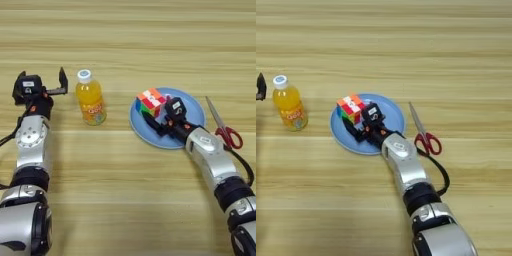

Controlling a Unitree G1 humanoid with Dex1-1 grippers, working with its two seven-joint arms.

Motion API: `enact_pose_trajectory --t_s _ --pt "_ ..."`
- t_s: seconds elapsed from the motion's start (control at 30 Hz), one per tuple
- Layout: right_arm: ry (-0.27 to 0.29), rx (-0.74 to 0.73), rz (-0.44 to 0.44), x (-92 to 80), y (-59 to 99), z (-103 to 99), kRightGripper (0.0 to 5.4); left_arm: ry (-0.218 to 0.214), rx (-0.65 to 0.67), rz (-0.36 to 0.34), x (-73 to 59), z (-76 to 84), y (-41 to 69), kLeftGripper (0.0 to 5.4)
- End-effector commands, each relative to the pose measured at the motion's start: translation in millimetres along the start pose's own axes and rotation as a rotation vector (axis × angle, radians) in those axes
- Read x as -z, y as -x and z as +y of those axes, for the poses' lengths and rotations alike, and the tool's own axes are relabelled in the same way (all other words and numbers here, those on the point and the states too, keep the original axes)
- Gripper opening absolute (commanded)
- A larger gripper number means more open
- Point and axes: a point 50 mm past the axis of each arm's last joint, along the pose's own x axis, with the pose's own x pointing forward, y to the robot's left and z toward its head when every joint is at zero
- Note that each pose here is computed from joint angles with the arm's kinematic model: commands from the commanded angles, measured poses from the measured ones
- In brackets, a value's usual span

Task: Move the objects on the table

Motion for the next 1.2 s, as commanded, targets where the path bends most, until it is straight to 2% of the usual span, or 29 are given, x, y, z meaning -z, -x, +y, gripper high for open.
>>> enact_pose_trajectory --t_s 0.03,0.27,0.4,0.57,0.73,0.9,1.2 --pt "-0.013 0.015 -0.013 -2.6 2.5 -2.6 3.34 -0.011 0.003 -0.001 -0.2 -2.0 0.7 5.40" --pt "-0.003 0.062 -0.076 -15.6 10.5 -11.4 3.34 -0.013 0.004 -0.003 -0.4 -3.3 0.9 5.40" --pt "0.013 0.148 -0.123 -28.8 21.5 -27.6 3.34 -0.013 0.004 -0.004 -0.5 -4.8 1.1 5.40" --pt "0.052 0.293 -0.150 -42.6 41.5 -54.0 3.34 -0.012 0.005 -0.005 -0.5 -6.7 1.4 5.40" --pt "0.092 0.425 -0.146 -52.3 70.0 -80.8 3.34 -0.013 0.005 -0.007 -0.7 -8.4 1.9 5.40" --pt "0.107 0.545 -0.106 -52.5 94.9 -102.3 3.34 -0.013 0.005 -0.009 -1.1 -10.2 2.6 5.40" --pt "0.076 0.731 0.016 -31.8 115.9 -132.6 3.34 -0.015 0.003 -0.010 -1.1 -12.4 3.0 5.40"
